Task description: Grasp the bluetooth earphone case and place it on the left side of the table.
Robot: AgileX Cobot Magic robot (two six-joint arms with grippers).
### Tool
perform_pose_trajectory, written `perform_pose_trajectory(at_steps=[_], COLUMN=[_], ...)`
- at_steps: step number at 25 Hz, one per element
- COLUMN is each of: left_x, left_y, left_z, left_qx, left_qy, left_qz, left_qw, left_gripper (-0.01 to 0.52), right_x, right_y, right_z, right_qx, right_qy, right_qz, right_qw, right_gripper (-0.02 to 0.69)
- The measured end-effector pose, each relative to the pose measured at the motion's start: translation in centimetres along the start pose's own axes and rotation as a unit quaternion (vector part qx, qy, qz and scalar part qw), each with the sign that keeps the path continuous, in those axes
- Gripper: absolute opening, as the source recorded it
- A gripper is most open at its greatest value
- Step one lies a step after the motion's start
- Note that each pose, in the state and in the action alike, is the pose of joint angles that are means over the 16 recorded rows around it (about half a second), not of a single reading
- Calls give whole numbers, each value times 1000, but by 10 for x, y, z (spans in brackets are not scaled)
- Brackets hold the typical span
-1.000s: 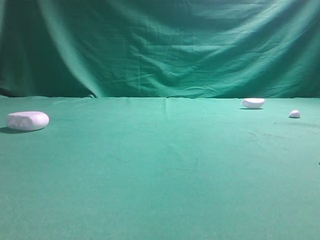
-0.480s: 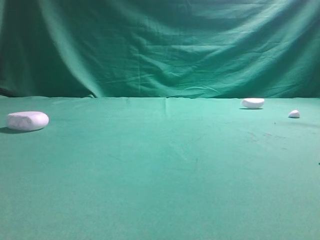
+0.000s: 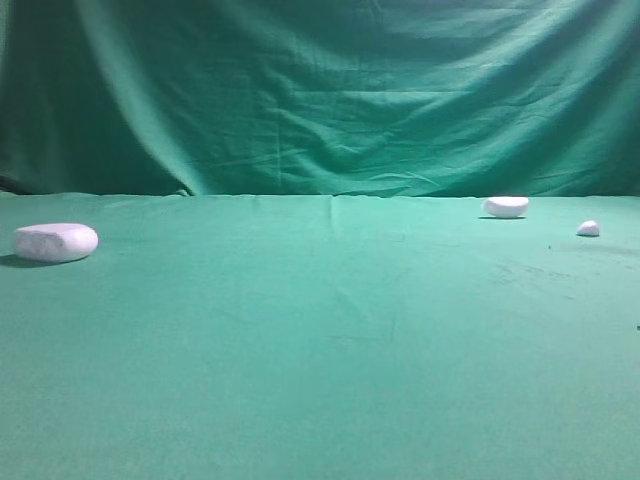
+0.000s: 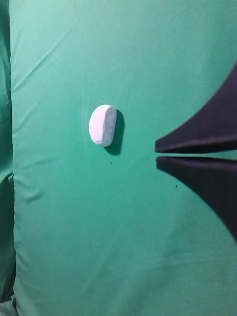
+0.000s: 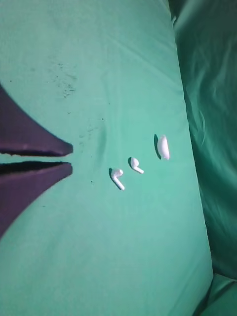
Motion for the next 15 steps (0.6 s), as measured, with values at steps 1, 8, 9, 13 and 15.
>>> perform_pose_trajectory(at_steps=[1, 8, 9, 13, 15], left_x=[0, 0, 0, 0, 0], left_y=[0, 0, 0, 0, 0], left_z=[0, 0, 0, 0, 0], left_qx=[0, 0, 0, 0, 0], left_qy=[0, 0, 0, 0, 0], left_qz=[0, 0, 0, 0, 0], left_qw=[1000, 1000, 1000, 1000, 1000], left_gripper=[0, 0, 0, 0, 0], right_x=[-1, -2, -2, -2, -2], right_y=[-1, -5, -5, -5, -5], right_z=[2, 10, 10, 10, 10], right_qx=[-1, 5, 7, 12, 14], right_qy=[3, 16, 17, 20, 20], right_qz=[5, 18, 18, 20, 20], right_qw=[1000, 1000, 1000, 1000, 1000], right_gripper=[0, 0, 0, 0, 0])
Point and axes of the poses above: a point on each arm's last joint axis where the gripper is mounted, x pointing back along that axis away from the gripper, y along the wrist's bending axis when the last joint is at zero, z = x × y, the point moved 1 cm from there along -x, pointing out along that axis toward the gripper, and after that the axes turned 14 degrees about -x, right-handed, at the moved point
